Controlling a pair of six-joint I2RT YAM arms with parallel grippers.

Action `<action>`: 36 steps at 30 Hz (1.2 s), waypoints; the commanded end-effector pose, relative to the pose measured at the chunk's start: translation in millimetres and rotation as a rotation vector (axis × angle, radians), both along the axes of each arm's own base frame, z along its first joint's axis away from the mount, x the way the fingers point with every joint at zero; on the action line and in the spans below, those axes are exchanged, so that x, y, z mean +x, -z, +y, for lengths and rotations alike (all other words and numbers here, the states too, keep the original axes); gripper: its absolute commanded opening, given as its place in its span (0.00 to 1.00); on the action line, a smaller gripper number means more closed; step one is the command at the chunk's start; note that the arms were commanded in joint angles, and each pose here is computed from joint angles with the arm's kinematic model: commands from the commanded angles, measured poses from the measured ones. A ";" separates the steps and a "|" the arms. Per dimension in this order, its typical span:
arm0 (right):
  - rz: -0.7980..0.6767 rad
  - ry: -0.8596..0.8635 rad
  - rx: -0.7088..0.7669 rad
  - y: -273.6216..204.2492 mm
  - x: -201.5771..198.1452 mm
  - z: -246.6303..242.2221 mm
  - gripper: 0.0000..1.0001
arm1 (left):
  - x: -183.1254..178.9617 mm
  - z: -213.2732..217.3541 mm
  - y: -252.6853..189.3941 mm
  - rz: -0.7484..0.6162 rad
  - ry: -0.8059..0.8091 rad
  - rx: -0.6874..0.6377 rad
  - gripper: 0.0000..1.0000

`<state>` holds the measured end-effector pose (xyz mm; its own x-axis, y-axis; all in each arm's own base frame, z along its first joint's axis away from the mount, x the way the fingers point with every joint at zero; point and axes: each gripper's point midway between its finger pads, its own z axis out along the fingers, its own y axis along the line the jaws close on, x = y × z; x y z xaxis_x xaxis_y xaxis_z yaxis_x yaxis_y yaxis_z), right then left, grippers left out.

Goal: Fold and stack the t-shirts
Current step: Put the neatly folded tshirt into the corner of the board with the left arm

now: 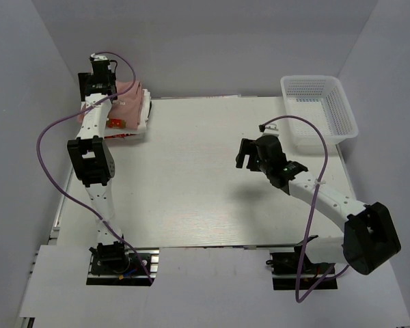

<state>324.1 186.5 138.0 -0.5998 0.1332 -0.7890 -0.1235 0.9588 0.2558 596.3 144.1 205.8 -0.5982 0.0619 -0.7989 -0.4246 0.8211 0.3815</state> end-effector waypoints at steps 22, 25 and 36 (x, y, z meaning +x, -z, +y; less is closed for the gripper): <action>-0.059 -0.035 0.036 -21.8 -2.1 3.2 0.90 | 32.3 -95.7 -53.1 -0.257 0.329 -0.367 1.00; -0.047 -0.022 0.013 -18.4 -0.4 0.3 0.90 | 51.5 -115.2 -29.7 -0.251 0.400 -0.459 1.00; 0.059 -0.022 -0.007 18.2 4.0 9.4 0.90 | 93.1 -172.2 22.5 -0.301 0.662 -0.632 1.00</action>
<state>320.7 189.0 113.0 -0.6581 0.0947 -0.7470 -0.1253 0.9644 0.2327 677.0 -6.2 156.3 -0.4424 -0.1613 -0.8822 0.0814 0.9724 -0.2186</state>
